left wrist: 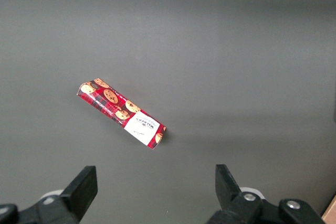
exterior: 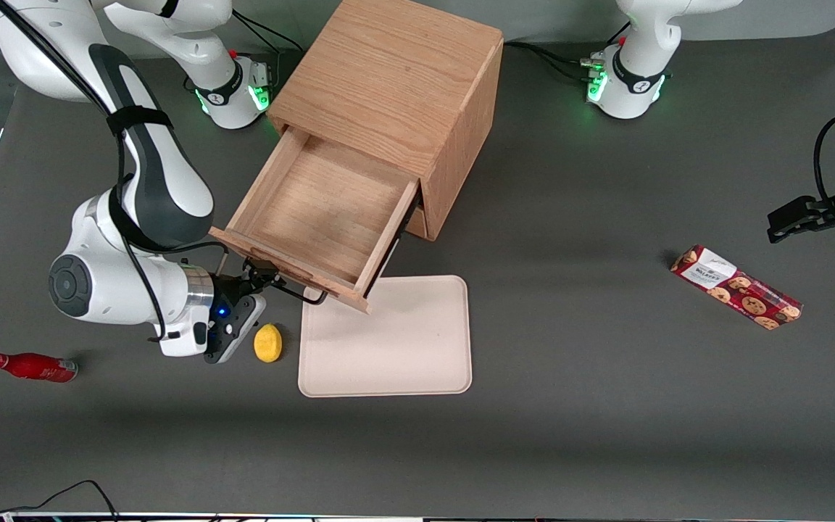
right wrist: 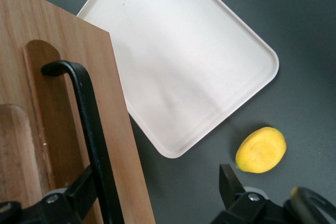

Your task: Open upper drawer

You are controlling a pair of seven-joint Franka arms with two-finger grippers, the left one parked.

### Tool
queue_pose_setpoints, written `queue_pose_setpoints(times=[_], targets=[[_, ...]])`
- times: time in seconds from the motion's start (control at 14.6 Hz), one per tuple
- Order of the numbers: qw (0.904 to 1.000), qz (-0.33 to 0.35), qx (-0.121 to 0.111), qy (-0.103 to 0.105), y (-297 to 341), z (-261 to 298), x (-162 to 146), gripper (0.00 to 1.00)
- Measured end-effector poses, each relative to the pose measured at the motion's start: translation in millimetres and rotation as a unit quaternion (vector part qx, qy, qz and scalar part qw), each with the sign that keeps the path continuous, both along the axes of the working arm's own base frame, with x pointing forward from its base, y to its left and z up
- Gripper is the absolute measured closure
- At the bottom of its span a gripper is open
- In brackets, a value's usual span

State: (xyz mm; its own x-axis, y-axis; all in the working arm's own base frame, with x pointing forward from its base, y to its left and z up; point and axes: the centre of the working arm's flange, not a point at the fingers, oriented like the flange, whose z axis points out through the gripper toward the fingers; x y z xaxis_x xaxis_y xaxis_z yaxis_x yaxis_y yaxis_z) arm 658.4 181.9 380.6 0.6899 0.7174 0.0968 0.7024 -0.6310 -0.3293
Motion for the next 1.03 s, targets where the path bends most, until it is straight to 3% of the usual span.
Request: queue_pose_setpoints(times=[0.21, 0.62, 1.03], targets=[[0.9999, 0.003, -0.008, -0.01, -2.5, -1.4, 11.1, 0.0], [0.9996, 0.014, -0.024, -0.011, -3.7, -4.3, 15.2, 0.0], [0.999, 0.037, -0.022, -0.016, -4.4, -4.7, 17.6, 0.0]])
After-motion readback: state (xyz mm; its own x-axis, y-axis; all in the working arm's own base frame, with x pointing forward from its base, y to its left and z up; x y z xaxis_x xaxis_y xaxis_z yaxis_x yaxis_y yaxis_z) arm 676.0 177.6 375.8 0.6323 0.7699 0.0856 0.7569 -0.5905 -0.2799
